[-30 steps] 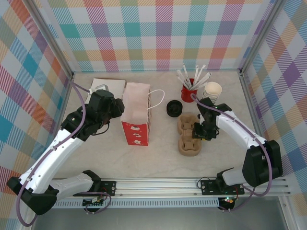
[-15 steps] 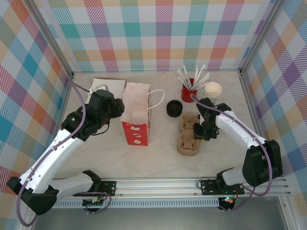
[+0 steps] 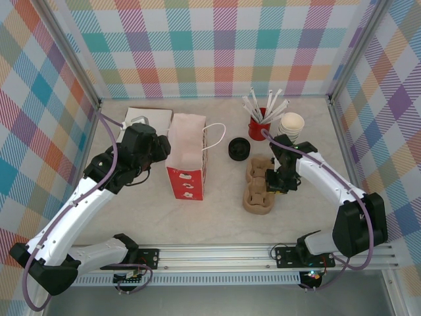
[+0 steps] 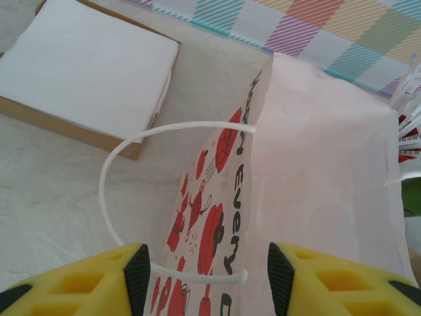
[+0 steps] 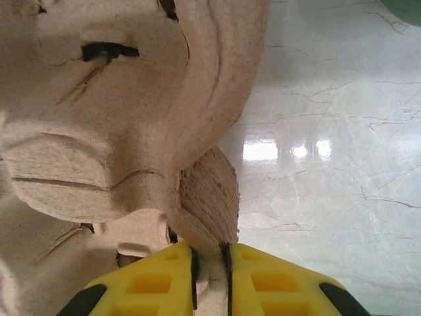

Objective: Pack the takeout coffee

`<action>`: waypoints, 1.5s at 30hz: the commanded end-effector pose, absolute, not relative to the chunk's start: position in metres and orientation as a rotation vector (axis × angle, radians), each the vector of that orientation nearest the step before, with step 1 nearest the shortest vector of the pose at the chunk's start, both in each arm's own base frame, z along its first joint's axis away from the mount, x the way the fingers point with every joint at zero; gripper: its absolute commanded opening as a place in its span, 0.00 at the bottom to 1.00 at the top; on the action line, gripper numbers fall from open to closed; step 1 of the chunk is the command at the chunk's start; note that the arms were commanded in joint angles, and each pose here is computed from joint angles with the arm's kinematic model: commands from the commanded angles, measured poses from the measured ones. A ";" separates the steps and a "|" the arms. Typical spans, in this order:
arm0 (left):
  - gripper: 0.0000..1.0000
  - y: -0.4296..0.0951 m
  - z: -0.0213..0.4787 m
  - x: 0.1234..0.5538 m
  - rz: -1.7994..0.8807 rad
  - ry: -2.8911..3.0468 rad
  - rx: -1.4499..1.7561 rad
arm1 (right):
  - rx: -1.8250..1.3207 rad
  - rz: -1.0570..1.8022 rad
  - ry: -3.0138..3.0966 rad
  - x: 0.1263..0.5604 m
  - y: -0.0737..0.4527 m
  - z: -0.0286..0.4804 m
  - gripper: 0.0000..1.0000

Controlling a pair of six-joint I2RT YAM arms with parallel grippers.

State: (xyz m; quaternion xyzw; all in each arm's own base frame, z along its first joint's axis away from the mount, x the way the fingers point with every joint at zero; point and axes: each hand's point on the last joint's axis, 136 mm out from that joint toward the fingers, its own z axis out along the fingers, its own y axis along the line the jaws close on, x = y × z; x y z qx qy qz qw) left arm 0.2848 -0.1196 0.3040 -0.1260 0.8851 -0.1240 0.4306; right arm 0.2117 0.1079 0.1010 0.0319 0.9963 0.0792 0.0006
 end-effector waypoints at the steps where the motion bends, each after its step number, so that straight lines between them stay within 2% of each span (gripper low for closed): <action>1: 0.52 -0.120 0.313 0.283 -0.308 2.197 -0.301 | 0.064 0.371 3.090 0.214 0.120 0.115 0.19; 8: 0.52 -0.121 0.315 0.283 -0.313 2.194 -0.299 | 0.091 0.573 3.076 0.216 0.137 0.112 0.19; 17: 0.52 -0.123 0.318 0.285 -0.319 2.194 -0.292 | 0.094 0.482 3.081 0.219 0.124 0.119 0.19; 29: 0.52 -0.124 0.320 0.286 -0.315 2.193 -0.284 | 0.074 0.541 3.075 0.215 0.119 0.118 0.20; 45: 0.52 -0.126 0.326 0.285 -0.335 2.187 -0.268 | 0.059 0.787 2.953 0.218 0.133 0.132 0.15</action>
